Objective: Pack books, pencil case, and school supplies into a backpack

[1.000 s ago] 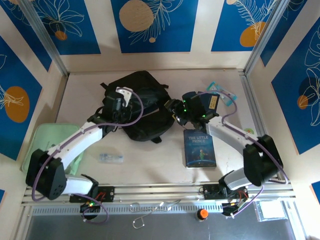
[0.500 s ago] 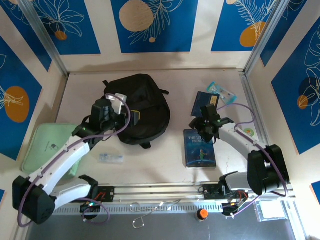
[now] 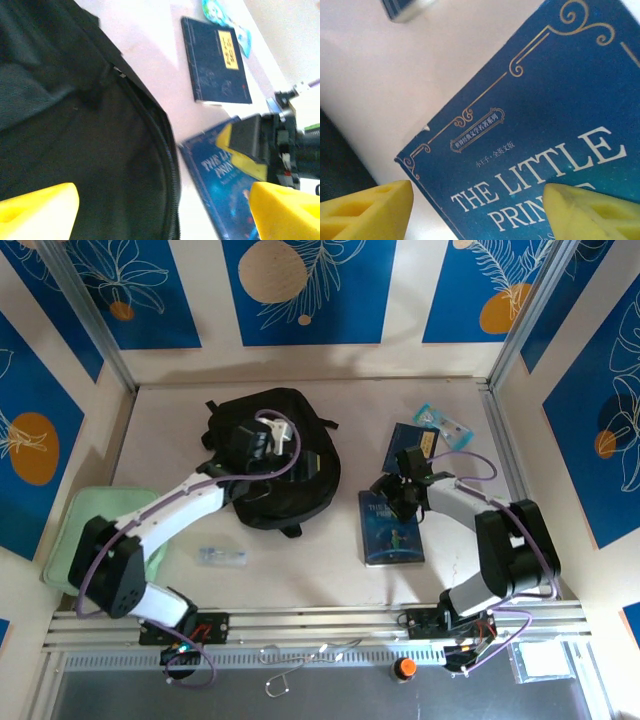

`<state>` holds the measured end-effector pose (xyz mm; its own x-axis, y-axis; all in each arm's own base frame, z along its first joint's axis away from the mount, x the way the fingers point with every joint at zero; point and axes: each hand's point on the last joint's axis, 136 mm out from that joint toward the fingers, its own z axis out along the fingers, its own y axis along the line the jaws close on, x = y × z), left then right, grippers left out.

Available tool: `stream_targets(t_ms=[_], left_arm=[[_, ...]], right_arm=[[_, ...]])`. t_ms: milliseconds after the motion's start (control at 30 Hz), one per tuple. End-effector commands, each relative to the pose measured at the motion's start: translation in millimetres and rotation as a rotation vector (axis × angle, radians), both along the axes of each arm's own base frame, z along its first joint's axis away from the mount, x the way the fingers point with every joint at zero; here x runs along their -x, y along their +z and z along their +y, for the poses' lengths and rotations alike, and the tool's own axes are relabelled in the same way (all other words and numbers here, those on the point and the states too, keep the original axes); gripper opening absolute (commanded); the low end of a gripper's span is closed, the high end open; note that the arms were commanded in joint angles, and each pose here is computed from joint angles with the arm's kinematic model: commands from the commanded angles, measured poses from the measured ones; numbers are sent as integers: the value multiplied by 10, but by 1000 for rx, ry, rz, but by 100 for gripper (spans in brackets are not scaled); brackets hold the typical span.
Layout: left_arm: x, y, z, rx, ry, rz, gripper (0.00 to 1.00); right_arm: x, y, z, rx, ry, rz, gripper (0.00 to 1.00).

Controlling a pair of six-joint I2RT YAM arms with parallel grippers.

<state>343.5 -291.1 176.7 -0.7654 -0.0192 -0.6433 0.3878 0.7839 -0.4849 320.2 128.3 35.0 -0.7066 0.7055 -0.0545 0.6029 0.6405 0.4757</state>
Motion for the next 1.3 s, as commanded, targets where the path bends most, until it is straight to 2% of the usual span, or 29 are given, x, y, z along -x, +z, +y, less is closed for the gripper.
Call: stream_targets(t_ms=[0,133,267,433,533,833,1033,1133,1200,1267], left_arm=[[53,-6,-371,62,-37,76,84],[164,-217,-652,53,-47,153,81],[320,-339,-940,6,-77,182,82],[494,-501,-1274,-61,-121,198,81],[528,-673,-1384,-75,-114,243,75],[488,-1085,-1381,-129,-66,314,63],[470,-1307,-1264,-186,-9,345,58],[462,-1383,-1239,-196,7,362,54],[466,-1414,-1247,-194,9,376,48],[464,-1437,-1242,-192,16,385,43]], right_arm=[[75,-228,10,-24,-9,96,71],[-41,68,-1,-21,36,12,70],[22,327,-223,83,78,-52,71],[210,383,-606,236,111,-56,69],[287,348,-707,253,150,-32,66],[358,155,-692,221,215,56,42],[383,65,-706,224,211,83,41],[404,-8,-689,216,225,112,36],[409,-51,-671,208,238,125,26],[424,-97,-655,198,246,134,21]])
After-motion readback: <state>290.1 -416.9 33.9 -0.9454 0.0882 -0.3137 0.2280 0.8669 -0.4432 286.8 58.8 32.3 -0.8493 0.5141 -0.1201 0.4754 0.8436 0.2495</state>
